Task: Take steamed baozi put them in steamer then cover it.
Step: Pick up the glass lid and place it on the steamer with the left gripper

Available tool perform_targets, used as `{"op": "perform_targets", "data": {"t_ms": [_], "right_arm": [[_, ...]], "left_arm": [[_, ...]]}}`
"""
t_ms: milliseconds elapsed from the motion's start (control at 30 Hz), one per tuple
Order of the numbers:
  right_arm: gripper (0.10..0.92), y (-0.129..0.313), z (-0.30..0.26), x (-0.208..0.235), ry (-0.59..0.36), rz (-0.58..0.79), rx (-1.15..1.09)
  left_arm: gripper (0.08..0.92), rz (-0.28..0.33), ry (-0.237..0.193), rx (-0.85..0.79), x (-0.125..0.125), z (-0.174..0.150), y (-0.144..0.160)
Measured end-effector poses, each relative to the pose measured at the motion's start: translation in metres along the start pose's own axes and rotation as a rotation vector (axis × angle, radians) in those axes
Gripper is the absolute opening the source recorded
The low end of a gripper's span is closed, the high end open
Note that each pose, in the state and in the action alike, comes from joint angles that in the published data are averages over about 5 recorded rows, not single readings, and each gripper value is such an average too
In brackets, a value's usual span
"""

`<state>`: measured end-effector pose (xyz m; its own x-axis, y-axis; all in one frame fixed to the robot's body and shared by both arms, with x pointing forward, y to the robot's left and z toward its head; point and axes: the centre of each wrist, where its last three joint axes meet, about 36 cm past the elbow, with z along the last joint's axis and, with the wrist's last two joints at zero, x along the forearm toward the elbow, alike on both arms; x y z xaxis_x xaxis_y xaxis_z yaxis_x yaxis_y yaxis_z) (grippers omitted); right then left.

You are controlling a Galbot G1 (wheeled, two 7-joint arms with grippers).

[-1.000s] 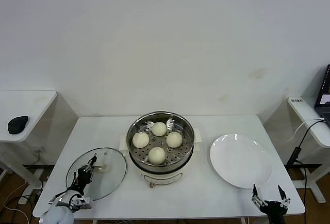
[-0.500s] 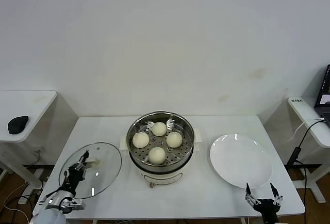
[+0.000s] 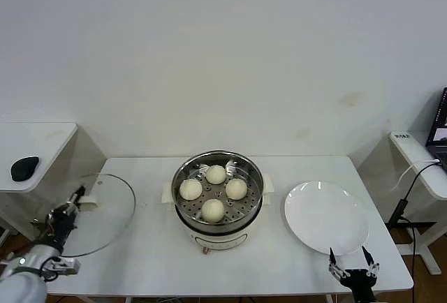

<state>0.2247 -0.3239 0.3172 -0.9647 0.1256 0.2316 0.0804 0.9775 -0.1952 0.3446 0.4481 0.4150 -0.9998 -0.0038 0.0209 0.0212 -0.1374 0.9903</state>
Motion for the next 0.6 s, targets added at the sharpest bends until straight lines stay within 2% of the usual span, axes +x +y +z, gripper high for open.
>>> {"op": "perform_targets", "data": {"t_ms": [200, 367, 600], "right_arm": [[0.823, 0.006, 0.001, -0.002, -0.009, -0.016, 0.013], [0.823, 0.012, 0.0, -0.001, -0.023, -0.027, 0.033], [0.823, 0.019, -0.002, -0.001, -0.05, -0.032, 0.07]], "left_arm": [[0.148, -0.036, 0.014, 0.023, -0.01, -0.024, 0.043], [0.148, -0.058, -0.009, 0.092, -0.021, -0.062, 0.063], [0.148, -0.034, -0.059, 0.157, -0.044, -0.126, 0.069]]}}
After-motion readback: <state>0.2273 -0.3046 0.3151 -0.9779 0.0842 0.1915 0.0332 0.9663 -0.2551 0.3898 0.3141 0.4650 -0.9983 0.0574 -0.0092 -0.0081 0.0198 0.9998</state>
